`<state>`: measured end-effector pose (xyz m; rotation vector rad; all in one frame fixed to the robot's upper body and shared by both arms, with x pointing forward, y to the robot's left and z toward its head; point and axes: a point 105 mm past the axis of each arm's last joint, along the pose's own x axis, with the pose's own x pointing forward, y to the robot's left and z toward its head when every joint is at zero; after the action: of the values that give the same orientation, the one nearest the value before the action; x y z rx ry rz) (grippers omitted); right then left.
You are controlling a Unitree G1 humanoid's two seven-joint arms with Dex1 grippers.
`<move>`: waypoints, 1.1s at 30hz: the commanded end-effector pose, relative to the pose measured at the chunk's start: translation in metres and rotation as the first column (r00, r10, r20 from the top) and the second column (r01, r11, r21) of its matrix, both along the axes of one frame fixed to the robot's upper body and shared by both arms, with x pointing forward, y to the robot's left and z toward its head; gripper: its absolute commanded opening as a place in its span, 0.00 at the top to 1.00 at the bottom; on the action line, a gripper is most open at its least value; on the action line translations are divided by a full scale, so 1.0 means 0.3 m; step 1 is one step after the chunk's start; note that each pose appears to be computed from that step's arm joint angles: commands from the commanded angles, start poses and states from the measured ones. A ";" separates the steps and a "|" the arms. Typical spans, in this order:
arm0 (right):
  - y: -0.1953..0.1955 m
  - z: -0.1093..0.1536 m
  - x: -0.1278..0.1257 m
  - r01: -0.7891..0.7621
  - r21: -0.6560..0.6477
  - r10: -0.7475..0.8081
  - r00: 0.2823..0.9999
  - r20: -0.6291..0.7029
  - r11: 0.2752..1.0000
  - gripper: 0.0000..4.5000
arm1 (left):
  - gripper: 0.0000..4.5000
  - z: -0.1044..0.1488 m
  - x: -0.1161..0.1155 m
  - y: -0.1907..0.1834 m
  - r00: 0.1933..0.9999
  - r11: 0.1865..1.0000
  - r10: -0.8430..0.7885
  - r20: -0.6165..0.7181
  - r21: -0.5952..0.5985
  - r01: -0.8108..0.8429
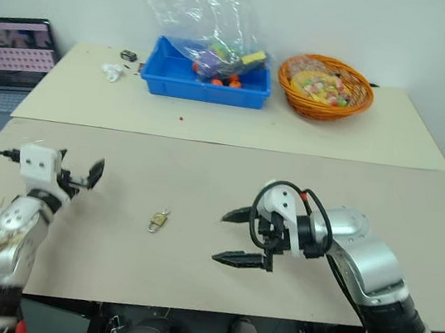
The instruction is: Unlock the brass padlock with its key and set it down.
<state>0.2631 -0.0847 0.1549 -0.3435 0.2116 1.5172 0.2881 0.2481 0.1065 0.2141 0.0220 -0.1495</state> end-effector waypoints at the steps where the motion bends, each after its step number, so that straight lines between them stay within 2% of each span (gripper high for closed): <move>1: 0.013 0.026 0.024 -0.003 0.012 0.002 0.997 0.072 1.000 0.00 | 0.02 0.030 -0.161 -0.160 0.975 0.972 -0.220 -0.030 0.072 0.222; 3: 0.014 0.022 0.036 0.011 0.012 -0.012 0.997 0.083 1.000 0.00 | 0.02 0.020 -0.219 -0.228 0.951 0.948 -0.303 -0.059 0.083 0.308; 5: 0.015 0.014 0.047 0.027 0.012 -0.028 0.996 0.090 1.000 0.00 | 0.02 0.006 -0.231 -0.253 0.944 0.943 -0.321 -0.074 0.064 0.326; 9: 0.024 0.010 0.042 0.029 0.020 -0.031 0.995 0.091 0.999 0.00 | 0.02 -0.032 -0.201 -0.276 0.938 0.942 -0.331 -0.100 0.025 0.335; 13: 0.029 0.025 0.029 0.030 0.040 -0.034 0.996 0.086 0.999 0.00 | 0.02 -0.137 -0.177 -0.302 0.900 0.928 -0.367 -0.237 -0.021 0.373; 18: 0.016 0.064 0.005 0.030 0.067 -0.035 0.996 0.083 0.997 0.00 | 0.02 -0.167 -0.154 -0.343 0.877 0.930 -0.363 -0.315 -0.066 0.361; 25: 0.017 0.122 -0.012 0.035 0.125 -0.045 0.996 0.078 0.992 0.00 | 0.02 -0.138 -0.118 -0.341 0.882 0.953 -0.284 -0.375 -0.013 0.301; 33: 0.022 0.136 -0.012 0.048 0.143 -0.060 0.995 0.076 0.989 0.00 | 0.02 -0.116 -0.056 -0.324 0.891 0.978 -0.192 -0.412 -0.007 0.207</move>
<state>0.2615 -0.0781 0.1784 -0.2634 0.1172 1.4559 0.2692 0.1437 0.0765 0.2087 0.3948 -0.4413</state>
